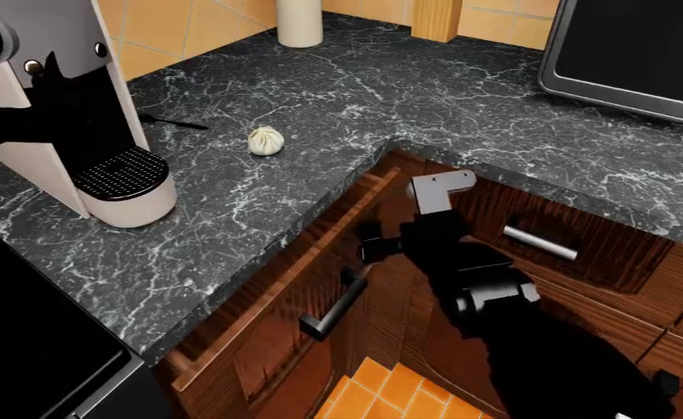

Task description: Close the right drawer.

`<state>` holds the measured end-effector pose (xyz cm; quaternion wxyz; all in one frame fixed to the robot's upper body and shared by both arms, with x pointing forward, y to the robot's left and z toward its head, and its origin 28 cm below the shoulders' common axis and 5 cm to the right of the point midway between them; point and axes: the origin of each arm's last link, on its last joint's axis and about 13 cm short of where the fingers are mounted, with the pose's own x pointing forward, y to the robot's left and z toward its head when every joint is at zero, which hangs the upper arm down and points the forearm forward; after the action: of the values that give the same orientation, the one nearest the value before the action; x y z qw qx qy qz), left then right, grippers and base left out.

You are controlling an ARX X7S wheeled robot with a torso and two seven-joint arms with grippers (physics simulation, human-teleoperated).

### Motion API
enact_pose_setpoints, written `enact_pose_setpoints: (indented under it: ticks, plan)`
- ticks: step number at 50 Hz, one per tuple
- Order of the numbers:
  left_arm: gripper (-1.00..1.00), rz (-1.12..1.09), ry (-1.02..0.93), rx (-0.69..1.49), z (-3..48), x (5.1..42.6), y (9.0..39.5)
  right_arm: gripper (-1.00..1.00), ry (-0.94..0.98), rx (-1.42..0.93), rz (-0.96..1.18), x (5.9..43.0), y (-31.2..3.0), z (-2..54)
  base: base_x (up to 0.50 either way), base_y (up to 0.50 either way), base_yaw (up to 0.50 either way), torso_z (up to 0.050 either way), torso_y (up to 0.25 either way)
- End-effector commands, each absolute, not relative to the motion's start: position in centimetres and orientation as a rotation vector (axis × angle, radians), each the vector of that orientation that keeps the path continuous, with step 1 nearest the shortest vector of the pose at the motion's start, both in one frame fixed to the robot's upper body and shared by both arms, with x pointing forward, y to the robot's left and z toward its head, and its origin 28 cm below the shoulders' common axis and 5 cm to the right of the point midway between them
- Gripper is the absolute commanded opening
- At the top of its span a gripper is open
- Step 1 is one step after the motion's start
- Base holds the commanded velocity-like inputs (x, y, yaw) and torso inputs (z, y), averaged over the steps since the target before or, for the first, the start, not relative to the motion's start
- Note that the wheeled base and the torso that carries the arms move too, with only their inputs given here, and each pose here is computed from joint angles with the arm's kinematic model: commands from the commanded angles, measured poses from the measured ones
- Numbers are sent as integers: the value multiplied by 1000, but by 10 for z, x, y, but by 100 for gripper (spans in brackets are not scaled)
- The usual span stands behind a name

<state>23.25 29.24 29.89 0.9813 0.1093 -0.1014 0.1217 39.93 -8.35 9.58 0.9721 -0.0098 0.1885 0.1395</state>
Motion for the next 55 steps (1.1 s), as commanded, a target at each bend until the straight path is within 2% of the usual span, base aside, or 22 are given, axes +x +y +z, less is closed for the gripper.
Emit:
enact_pose_setpoints:
  ticks: [1,9,23,55]
  plan:
    - [100,224,-219,191,301,232,293,100,350,-18,255,398,-91,90,0,0,0,0,0]
    - [100,223,-220,190,301,232,292,100,300,-37,229,377,-99,103,0,0,0,0,0]
    - [100,227,-216,193,300,233,293,100,144,-112,194,340,-110,158,0,0,0,0,0]
    - [100,221,-230,191,304,231,292,100,-192,-201,79,303,-122,280,0,0,0,0,0]
